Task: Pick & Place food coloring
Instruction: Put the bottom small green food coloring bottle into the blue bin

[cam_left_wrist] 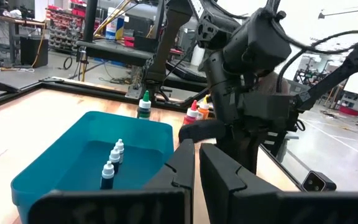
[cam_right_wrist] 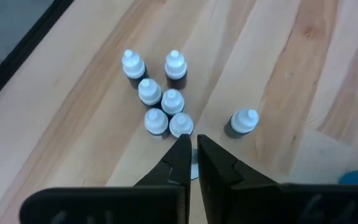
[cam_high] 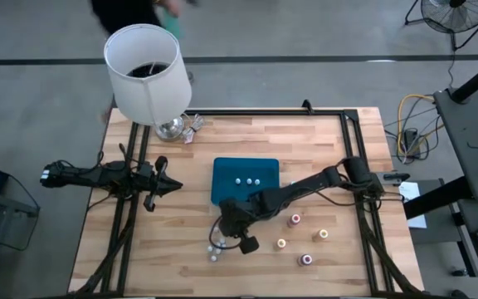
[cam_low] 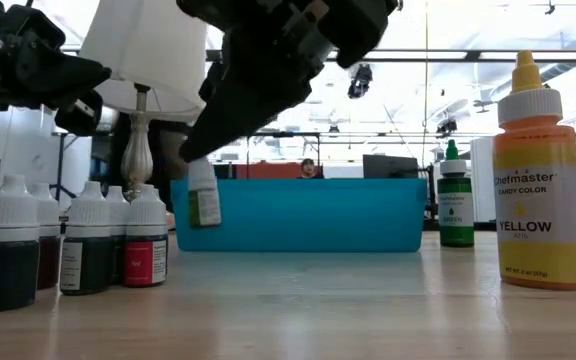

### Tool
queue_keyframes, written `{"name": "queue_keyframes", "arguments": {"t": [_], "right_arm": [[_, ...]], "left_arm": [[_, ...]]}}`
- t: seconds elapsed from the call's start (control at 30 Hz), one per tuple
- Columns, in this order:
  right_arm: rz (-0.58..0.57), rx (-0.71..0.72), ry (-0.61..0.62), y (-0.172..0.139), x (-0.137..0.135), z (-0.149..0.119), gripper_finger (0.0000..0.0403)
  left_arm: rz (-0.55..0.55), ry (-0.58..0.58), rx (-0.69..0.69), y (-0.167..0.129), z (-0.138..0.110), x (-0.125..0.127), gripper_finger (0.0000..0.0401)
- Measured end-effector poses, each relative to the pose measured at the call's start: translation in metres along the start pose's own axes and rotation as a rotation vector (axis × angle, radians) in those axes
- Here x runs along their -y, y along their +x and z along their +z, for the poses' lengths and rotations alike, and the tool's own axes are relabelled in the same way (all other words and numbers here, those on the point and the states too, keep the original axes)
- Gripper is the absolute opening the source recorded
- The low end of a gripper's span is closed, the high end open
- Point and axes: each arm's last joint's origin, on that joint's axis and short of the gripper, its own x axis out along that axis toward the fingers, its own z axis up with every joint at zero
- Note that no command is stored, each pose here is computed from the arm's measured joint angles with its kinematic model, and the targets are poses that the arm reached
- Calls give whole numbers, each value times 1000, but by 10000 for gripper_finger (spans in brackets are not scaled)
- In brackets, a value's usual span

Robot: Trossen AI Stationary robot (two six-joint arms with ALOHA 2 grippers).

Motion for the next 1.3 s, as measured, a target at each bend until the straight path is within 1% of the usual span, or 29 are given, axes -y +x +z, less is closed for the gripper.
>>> {"name": "queue_keyframes", "arguments": {"t": [0.27, 0.6, 0.8, 1.0, 1.1, 1.3], "right_arm": [[-54, 5, 59, -20, 17, 3, 9], [-143, 49, 91, -48, 37, 10, 8], [-165, 63, 109, -57, 48, 11, 8], [-229, 64, 122, -63, 58, 10, 8], [-242, 70, 133, -68, 64, 9, 8], [-280, 68, 170, -77, 79, 2, 8]], "left_arm": [[0, 0, 0, 0, 0, 0, 0], [0, 0, 0, 0, 0, 0, 0], [0, 0, 0, 0, 0, 0, 0], [0, 0, 0, 0, 0, 0, 0], [0, 0, 0, 0, 0, 0, 0], [0, 0, 0, 0, 0, 0, 0]]}}
